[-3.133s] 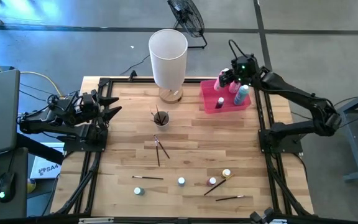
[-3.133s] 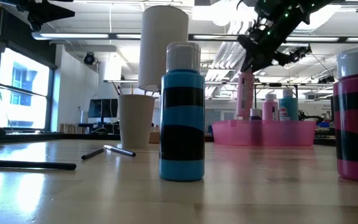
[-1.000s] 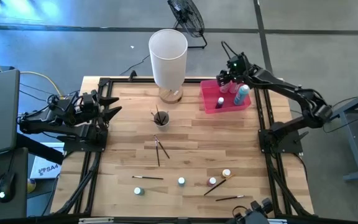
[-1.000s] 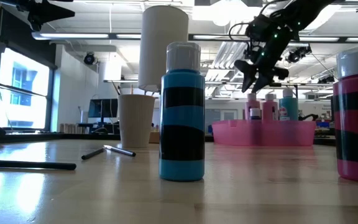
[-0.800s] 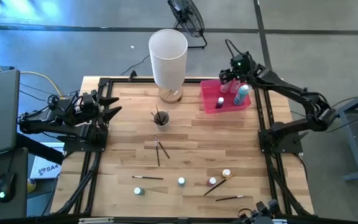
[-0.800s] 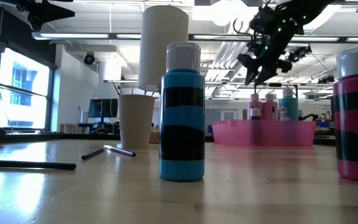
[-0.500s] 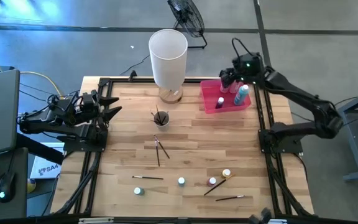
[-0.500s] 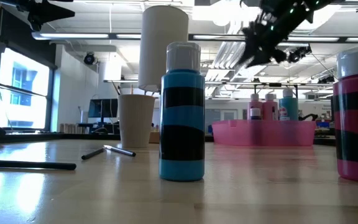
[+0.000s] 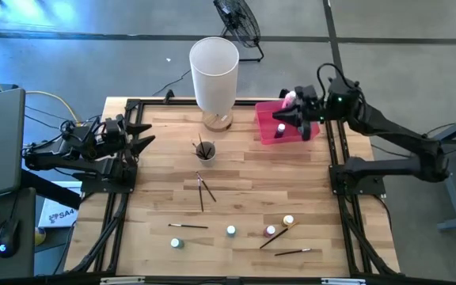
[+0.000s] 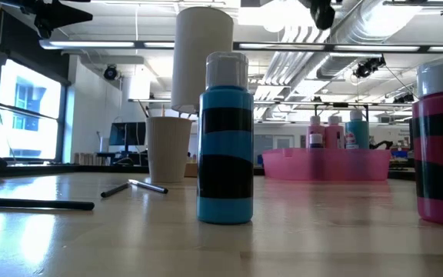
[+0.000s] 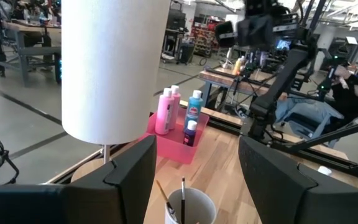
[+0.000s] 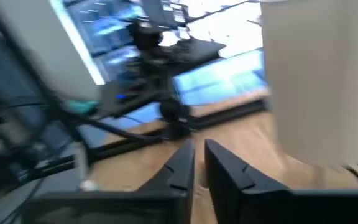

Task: Pick & Place Paint Supplies
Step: Put the small yellow paint bottle into the pink bin

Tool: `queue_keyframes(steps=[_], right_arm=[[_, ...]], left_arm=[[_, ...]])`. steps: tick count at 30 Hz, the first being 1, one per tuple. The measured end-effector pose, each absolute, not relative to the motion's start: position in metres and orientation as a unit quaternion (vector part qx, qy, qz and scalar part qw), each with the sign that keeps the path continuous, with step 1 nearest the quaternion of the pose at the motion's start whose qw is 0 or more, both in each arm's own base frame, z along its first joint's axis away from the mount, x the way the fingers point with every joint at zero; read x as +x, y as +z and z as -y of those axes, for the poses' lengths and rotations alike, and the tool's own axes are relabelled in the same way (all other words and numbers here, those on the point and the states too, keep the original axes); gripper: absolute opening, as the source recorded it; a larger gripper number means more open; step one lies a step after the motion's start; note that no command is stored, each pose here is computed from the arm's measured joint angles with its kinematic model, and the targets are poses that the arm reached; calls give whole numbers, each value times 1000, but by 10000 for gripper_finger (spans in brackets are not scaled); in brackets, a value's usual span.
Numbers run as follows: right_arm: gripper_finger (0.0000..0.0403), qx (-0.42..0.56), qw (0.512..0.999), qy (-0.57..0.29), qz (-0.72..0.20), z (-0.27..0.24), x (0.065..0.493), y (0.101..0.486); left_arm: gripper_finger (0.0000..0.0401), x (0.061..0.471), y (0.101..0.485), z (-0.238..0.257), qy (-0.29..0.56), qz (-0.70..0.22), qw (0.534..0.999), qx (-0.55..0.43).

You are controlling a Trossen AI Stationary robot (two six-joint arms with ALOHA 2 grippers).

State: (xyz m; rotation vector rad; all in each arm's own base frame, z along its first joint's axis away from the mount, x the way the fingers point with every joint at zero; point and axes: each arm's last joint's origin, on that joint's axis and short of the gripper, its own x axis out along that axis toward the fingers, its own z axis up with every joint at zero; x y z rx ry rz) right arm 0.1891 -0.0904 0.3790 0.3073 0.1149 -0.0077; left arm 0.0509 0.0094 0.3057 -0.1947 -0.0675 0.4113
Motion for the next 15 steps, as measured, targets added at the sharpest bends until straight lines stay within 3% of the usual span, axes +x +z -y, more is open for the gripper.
queue_keyframes(steps=[4,15], right_arm=[[5,140,989,32,-41,79,194,384],[7,95,994,50,-14,74,201,388]], left_arm=[[222,51,306,-9,191,33,976,-97],[222,51,306,-8,182,34,977,-104]])
